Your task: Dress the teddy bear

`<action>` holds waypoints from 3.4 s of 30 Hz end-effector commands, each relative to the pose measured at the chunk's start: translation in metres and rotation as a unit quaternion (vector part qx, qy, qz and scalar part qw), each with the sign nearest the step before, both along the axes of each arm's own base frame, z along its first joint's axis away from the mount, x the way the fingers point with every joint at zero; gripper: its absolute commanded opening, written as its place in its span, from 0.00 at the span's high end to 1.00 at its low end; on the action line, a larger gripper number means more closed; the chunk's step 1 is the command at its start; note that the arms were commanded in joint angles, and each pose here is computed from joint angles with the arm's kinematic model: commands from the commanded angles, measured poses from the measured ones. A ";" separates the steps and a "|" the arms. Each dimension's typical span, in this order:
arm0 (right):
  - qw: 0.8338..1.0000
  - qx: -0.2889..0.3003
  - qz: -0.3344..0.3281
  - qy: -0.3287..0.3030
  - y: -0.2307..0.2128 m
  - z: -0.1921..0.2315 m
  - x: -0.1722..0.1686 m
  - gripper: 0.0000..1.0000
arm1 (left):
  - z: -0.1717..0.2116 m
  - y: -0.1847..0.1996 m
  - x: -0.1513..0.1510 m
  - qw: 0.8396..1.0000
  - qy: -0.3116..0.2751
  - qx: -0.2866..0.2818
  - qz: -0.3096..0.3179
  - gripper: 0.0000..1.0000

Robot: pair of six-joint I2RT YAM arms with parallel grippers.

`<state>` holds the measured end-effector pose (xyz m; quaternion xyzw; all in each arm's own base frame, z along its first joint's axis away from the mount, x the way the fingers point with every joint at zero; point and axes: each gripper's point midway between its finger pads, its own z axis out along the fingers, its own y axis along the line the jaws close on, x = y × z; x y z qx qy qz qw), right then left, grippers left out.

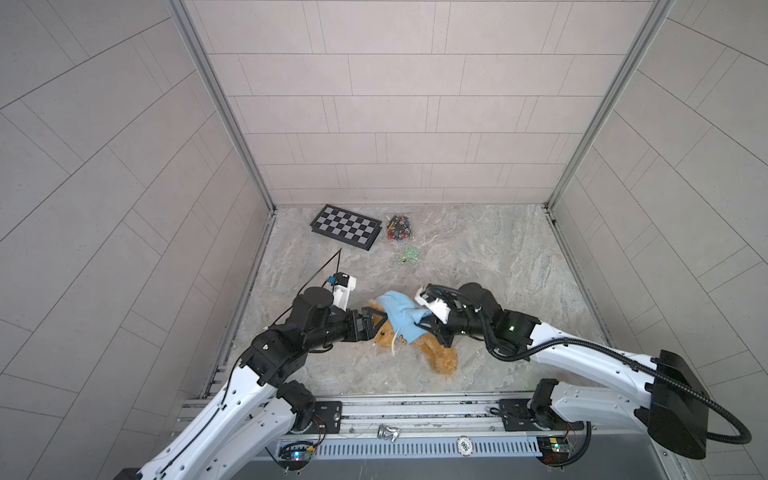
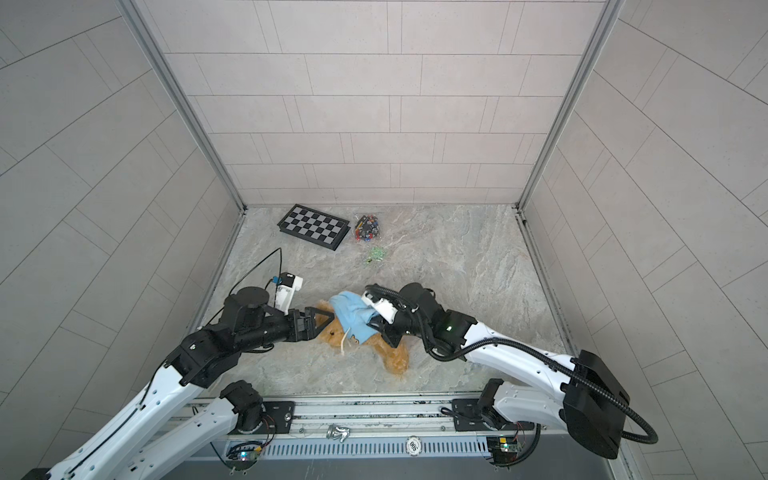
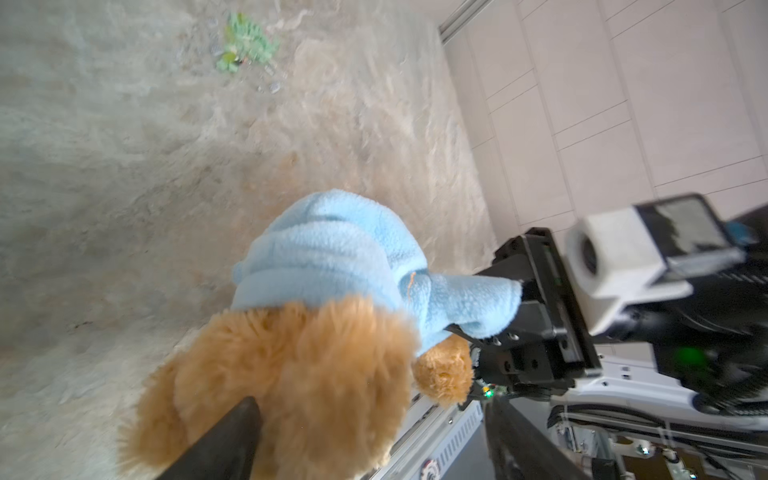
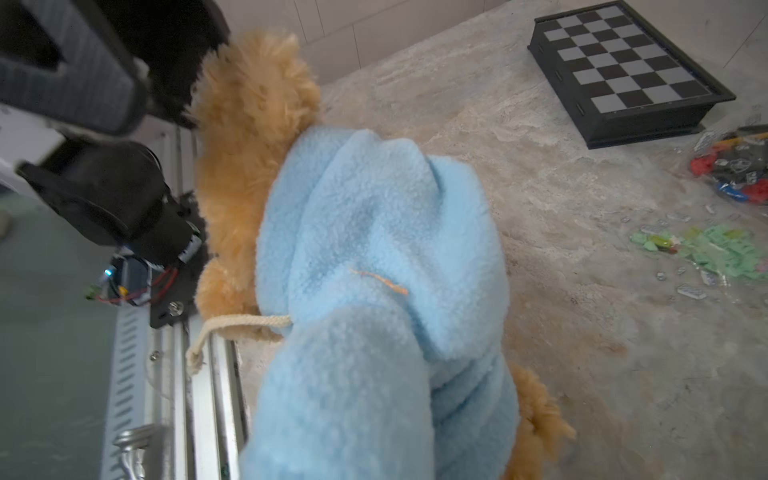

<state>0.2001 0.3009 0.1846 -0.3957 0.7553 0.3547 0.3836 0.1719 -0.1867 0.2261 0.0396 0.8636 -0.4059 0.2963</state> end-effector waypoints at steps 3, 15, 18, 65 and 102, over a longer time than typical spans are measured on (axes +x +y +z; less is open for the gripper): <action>0.986 0.098 0.054 0.127 -0.001 0.011 -0.012 1.00 | 0.018 0.003 0.007 0.997 -0.065 -0.035 0.016 0.11; 0.958 0.100 0.002 0.269 -0.023 -0.066 0.052 1.00 | -0.073 0.030 0.019 0.994 -0.022 0.019 0.105 0.45; 0.959 0.044 -0.046 0.275 -0.040 -0.087 0.065 0.97 | -0.091 0.028 0.024 0.993 -0.009 0.027 0.111 0.47; 0.945 -0.250 -0.138 0.158 -0.040 -0.111 0.078 0.65 | -0.127 -0.015 0.048 0.993 -0.034 0.099 0.050 0.47; 0.971 -0.210 -0.036 0.108 -0.053 -0.103 0.086 0.74 | -0.159 -0.063 0.134 0.994 0.045 0.095 0.025 1.00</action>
